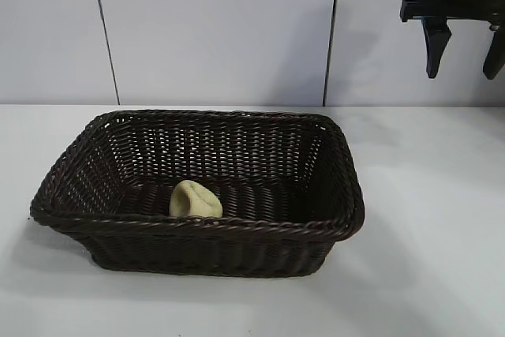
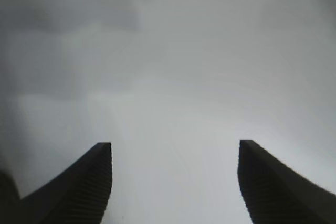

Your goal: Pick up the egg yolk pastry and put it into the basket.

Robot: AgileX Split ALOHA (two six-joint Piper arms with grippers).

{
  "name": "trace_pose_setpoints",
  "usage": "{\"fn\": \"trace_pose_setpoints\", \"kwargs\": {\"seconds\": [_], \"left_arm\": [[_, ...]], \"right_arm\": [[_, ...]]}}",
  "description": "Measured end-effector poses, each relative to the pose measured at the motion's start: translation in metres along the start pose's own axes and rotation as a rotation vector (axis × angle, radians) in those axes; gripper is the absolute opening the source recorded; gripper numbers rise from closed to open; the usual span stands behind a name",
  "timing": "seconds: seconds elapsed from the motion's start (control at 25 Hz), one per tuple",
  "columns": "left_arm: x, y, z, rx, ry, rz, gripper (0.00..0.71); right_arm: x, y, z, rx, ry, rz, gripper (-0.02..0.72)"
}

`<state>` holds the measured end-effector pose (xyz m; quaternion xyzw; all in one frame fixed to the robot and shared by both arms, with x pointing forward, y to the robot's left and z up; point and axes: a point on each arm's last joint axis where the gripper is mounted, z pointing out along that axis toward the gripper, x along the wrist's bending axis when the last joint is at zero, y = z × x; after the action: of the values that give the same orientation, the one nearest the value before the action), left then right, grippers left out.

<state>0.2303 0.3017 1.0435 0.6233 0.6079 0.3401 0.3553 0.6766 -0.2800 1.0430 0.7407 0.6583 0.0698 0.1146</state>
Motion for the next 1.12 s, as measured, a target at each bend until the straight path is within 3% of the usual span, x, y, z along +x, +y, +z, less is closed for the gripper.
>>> {"fn": "trace_pose_setpoints", "kwargs": {"seconds": [0.16,0.48,0.92,1.12], "left_arm": [[0.0,0.0,0.0,0.0,0.0,0.0,0.54],[0.0,0.0,0.0,0.0,0.0,0.0,0.54],[0.0,0.0,0.0,0.0,0.0,0.0,0.54],[0.0,0.0,0.0,0.0,0.0,0.0,0.54]], "right_arm": [[0.002,-0.003,-0.018,-0.028,0.052,-0.012,0.495],[-0.009,-0.047,-0.06,-0.035,0.058,-0.046,0.495],[-0.031,-0.19,-0.064,0.147,0.06,-0.072,0.495],[-0.042,-0.257,-0.06,0.119,0.065,-0.074,0.495]]}}
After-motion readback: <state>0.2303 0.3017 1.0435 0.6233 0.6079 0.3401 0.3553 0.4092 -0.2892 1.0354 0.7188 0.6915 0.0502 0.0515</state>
